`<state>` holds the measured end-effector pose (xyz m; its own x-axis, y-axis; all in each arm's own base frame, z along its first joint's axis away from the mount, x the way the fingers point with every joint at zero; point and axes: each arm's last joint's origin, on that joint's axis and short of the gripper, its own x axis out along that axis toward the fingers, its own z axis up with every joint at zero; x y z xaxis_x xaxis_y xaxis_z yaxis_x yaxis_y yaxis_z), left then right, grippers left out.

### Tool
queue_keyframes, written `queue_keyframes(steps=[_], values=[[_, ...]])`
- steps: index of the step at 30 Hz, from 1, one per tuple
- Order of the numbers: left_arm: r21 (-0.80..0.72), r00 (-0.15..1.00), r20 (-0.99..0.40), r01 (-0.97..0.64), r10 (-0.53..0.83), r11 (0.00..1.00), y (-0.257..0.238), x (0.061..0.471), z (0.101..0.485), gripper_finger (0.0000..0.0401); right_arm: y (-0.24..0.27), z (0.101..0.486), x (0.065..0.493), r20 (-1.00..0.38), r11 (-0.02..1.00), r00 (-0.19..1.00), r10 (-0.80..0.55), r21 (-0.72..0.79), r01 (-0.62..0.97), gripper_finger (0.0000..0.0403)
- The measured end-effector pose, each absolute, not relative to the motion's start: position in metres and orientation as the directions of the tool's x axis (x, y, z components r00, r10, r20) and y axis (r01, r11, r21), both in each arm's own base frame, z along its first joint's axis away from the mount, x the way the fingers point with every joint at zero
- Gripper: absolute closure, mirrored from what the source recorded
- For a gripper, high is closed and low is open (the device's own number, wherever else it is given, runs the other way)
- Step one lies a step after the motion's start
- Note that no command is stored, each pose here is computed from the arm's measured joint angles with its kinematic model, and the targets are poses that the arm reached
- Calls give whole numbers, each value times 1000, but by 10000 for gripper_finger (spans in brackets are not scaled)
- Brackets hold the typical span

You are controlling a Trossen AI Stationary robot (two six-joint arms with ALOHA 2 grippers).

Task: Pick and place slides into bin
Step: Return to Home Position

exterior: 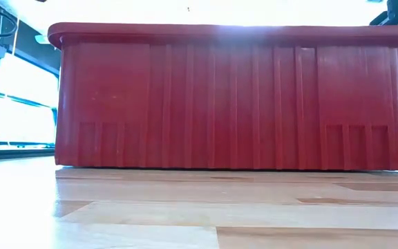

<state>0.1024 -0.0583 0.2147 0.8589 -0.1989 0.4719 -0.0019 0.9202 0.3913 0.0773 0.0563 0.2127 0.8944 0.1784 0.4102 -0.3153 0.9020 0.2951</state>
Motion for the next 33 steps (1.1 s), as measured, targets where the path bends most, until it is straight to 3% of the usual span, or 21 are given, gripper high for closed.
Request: queue_keyframes(steps=[11, 18, 25, 33], values=[[394, 882, 460, -100, -101, 914, -43, 85, 216, 217, 60, 203, 81, 316, 931, 926, 206, 228, -285, 263], [396, 908, 374, 29, -190, 918, -41, 78, 204, 217, 61, 197, 82, 265, 943, 939, 219, 191, -274, 263], [390, 964, 207, 78, -170, 918, -43, 84, 187, 217, 61, 197, 82, 263, 942, 939, 219, 193, -274, 263], [386, 969, 193, 69, -154, 920, -42, 84, 186, 217, 61, 197, 82, 264, 941, 939, 219, 197, -275, 263]])
